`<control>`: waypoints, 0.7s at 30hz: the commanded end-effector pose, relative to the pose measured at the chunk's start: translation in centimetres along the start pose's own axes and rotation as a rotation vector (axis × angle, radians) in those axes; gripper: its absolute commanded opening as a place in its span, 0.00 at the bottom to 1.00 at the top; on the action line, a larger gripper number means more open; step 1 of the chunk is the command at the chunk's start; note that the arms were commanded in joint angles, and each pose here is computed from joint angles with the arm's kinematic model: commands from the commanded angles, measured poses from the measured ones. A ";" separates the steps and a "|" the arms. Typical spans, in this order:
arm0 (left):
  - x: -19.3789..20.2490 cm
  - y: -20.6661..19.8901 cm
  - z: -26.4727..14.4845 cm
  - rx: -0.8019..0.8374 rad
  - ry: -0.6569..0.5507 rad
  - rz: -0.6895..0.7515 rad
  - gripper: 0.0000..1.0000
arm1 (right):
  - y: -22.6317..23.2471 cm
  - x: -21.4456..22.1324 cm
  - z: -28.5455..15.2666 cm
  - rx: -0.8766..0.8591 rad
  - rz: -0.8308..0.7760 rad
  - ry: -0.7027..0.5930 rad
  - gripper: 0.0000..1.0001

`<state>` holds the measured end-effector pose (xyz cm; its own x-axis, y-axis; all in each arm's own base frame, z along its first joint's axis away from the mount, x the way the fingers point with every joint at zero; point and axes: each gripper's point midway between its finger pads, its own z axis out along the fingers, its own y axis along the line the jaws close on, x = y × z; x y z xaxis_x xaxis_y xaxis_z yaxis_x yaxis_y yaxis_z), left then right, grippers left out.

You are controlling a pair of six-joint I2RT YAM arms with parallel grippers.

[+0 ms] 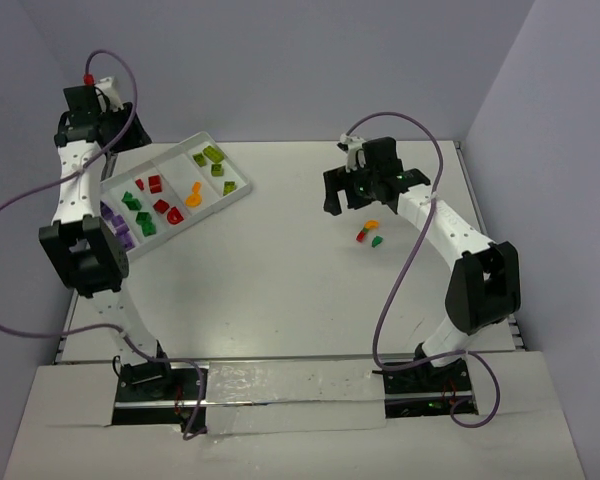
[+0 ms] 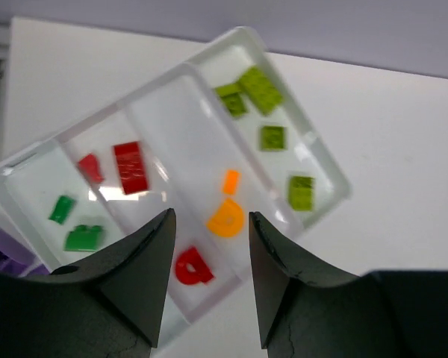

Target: Sort the legos into containers by color

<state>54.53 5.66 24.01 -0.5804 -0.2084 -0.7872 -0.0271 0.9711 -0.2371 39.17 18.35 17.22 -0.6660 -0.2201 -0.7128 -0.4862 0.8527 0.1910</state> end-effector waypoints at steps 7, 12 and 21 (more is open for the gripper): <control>5.4 -14.6 -9.8 0.323 -0.030 0.181 0.53 | -9.1 8.7 -2.3 0.246 -0.008 0.201 0.77; 7.7 -16.7 -10.9 0.413 0.016 0.194 0.53 | -11.4 12.0 -1.9 0.259 -0.075 0.308 0.74; 8.5 -17.9 -11.0 0.481 0.057 0.206 0.53 | -11.8 13.1 0.9 0.173 -0.135 0.368 0.75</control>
<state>41.20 -11.35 26.33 -0.6074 -0.0163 -0.7942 0.4014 0.8564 -0.3246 35.48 5.29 5.58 -0.8115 -0.3993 -0.4267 -0.4313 0.9019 -0.0236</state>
